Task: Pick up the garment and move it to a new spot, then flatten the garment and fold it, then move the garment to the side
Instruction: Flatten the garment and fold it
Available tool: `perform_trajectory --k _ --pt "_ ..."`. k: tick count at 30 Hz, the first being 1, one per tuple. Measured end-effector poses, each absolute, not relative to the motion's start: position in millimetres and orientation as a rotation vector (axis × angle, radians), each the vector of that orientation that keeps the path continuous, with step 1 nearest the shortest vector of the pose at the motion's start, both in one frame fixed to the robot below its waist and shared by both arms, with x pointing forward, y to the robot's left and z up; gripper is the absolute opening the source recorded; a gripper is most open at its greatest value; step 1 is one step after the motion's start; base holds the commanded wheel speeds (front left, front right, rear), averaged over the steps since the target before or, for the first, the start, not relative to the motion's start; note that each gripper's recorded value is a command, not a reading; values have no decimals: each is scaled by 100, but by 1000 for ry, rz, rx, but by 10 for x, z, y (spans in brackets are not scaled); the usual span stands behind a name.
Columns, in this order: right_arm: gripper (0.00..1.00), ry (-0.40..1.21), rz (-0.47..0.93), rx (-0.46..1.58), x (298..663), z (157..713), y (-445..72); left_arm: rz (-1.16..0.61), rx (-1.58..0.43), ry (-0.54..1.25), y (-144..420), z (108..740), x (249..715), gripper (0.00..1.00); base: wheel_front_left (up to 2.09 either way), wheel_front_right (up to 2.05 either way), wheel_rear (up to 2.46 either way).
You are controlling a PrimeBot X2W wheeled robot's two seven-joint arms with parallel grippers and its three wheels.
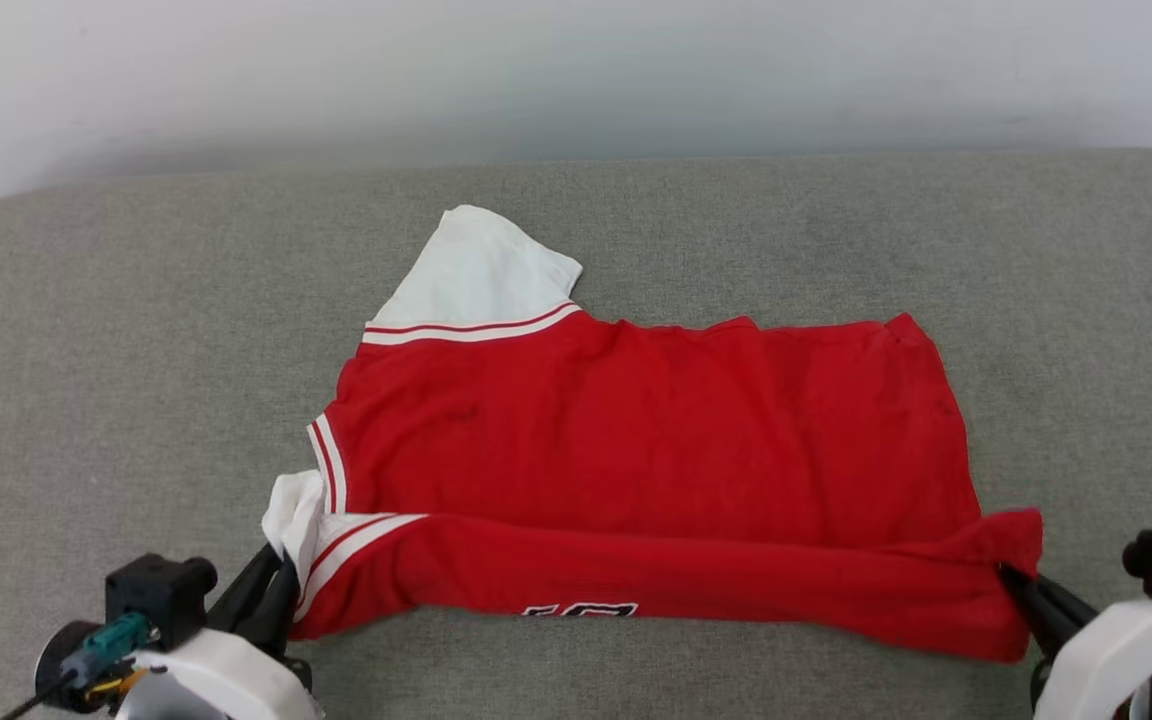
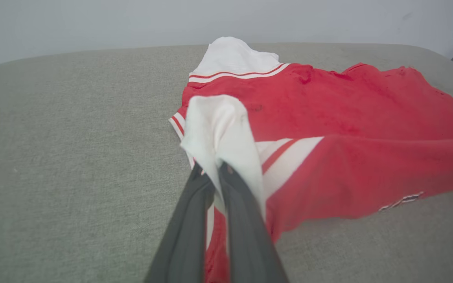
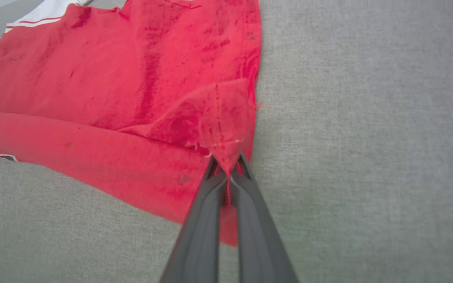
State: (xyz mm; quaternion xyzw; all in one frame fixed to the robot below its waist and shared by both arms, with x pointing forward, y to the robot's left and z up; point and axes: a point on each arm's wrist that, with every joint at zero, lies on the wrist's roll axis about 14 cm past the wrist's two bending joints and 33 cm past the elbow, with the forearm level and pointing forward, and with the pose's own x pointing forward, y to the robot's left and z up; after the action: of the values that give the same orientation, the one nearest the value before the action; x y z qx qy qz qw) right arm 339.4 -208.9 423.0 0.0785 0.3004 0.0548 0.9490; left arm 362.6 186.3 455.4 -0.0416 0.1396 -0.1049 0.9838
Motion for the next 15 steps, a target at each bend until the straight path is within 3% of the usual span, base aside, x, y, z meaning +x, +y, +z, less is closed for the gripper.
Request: perform_trajectory --k 8,12,13,14,15 --pt "0 619 156 104 3827 4130 -2031 -275 -77 372 1757 4261 3878 0 0 0 0" --pt "0 696 164 99 3867 3870 -2015 -288 -96 473 1727 3959 3865 0 0 0 0" --pt "33 728 157 106 3855 3713 -2022 -284 -119 516 1721 3826 3862 67 0 0 0" --pt "74 720 157 107 3873 3702 -2018 -283 -125 518 1722 3816 3864 98 0 0 0" --pt "100 716 154 111 3884 3686 -2021 -280 -127 519 1726 3808 3864 100 0 0 0"
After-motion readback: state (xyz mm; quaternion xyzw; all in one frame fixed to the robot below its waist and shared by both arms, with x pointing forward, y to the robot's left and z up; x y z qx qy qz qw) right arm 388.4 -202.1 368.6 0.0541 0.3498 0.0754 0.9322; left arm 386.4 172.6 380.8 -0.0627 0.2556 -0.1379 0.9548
